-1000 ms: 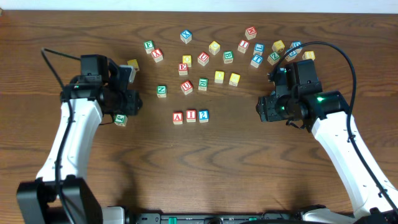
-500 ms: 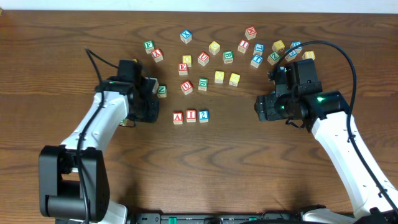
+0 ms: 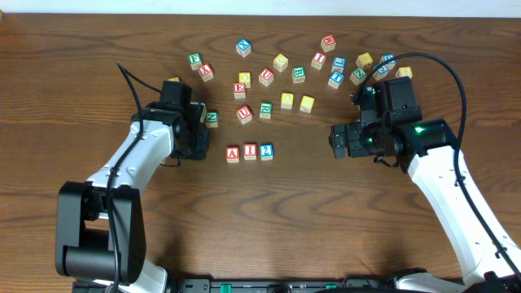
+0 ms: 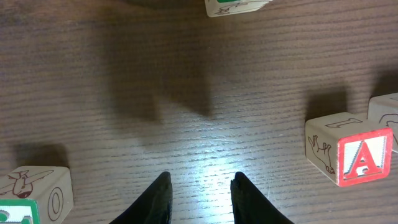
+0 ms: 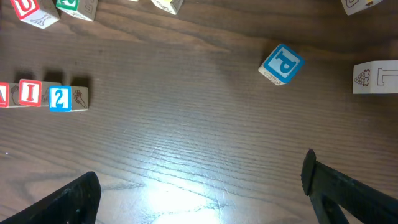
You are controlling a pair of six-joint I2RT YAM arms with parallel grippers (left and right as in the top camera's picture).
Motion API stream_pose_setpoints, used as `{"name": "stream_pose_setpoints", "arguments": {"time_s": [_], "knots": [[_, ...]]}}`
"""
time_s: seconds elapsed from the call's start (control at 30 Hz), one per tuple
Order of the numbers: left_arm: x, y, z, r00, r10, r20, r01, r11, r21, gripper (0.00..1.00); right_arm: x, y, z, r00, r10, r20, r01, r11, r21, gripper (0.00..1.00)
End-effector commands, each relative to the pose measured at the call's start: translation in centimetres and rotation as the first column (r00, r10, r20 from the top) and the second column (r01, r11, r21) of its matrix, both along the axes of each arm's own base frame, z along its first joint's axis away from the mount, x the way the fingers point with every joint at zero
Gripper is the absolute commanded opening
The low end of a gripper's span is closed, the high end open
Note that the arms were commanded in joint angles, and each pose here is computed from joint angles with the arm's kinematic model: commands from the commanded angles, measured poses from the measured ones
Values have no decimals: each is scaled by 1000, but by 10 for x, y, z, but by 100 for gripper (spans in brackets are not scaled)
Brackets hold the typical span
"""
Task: Spell out AI2
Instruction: 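Reach the left gripper forward to the left end of the AI2 row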
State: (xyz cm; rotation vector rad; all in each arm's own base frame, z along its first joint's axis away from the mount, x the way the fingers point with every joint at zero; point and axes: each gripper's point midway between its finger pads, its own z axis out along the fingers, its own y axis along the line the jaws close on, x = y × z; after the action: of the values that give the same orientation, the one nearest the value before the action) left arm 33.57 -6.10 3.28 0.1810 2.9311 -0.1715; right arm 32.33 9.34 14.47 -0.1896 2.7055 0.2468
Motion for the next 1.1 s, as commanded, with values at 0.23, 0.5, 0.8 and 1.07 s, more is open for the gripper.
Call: {"name": "stream_pose_setpoints", "arguments": {"time_s": [0.23,0.5,0.8,1.07], "knots": [[-12,2,-15,999,36,-41,-35,999,7,31,0,-2,2,1000,-14,7,14,1000,1,99],[-15,-12,-19,999,20,-33,-20,1000,1,30,4,-1,4,1000,-13,24,13,1000,5,99],[-16,-45,-18,999,-51,2,50,999,16,29,5,-1,4,1000,-13,27,13,1000,6,99],[-22,-43,-23,1000,-15,-23,15,1000,14,29,5,-1,4,1000,-13,28,13,1000,6,99]]}}
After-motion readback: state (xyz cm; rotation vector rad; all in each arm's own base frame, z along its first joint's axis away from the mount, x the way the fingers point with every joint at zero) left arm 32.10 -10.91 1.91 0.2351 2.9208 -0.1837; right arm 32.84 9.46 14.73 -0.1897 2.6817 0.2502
